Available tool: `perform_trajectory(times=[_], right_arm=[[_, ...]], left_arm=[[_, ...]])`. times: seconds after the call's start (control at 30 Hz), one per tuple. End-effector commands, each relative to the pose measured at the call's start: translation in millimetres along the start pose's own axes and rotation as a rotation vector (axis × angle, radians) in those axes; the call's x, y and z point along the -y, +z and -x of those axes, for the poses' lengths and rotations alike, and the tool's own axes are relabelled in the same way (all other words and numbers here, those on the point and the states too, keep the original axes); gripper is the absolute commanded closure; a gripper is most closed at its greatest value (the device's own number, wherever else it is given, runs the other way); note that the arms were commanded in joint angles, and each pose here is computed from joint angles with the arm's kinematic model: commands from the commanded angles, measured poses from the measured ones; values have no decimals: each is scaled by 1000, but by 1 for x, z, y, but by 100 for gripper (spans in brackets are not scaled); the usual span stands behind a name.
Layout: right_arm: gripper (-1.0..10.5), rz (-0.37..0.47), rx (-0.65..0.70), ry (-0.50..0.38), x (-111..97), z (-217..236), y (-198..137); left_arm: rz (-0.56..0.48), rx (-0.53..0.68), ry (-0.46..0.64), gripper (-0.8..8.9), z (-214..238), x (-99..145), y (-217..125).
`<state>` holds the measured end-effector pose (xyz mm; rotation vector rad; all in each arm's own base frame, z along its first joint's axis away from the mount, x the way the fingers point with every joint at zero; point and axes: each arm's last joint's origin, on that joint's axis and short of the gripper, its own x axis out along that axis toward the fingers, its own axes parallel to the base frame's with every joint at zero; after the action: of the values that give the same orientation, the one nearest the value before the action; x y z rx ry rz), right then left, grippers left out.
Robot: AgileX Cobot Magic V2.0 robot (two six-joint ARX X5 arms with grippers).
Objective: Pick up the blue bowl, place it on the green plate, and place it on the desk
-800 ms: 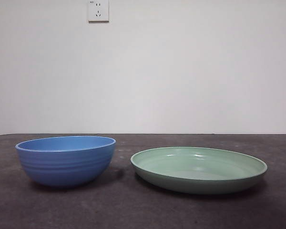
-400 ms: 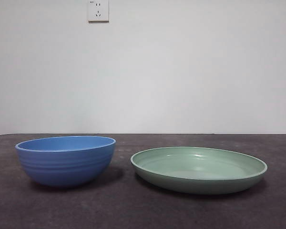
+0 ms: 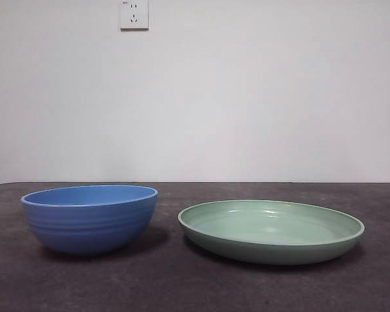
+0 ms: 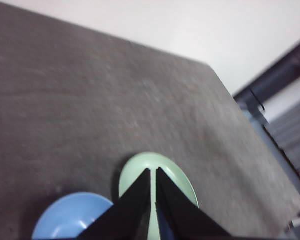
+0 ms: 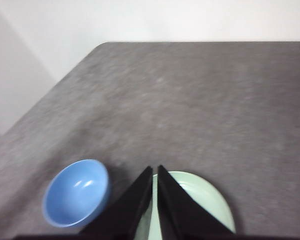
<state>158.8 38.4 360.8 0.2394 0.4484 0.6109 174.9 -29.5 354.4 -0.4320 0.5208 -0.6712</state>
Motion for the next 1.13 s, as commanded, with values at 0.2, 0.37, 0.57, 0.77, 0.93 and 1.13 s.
perform_trajectory(times=[0.2, 0.37, 0.57, 0.77, 0.93, 1.13], right_arm=[[938, 24, -52, 113, -2, -7, 2], [932, 32, -51, 109, -2, -7, 2], [713, 40, -50, 109, -1, -7, 2], [371, 40, -49, 100, -1, -7, 2], [360, 40, -49, 101, -1, -7, 2], [360, 40, -49, 101, -1, -7, 2]], left_arm=[[-149, -56, -48, 784, -3, 10, -2], [-187, -75, -87, 778, -7, 17, -4], [-248, -91, -125, 519, -10, 23, -7], [-265, -94, -137, 274, -11, 25, -7], [-274, -93, -138, 274, -11, 25, -7], [-315, -92, -138, 283, -11, 25, -8]])
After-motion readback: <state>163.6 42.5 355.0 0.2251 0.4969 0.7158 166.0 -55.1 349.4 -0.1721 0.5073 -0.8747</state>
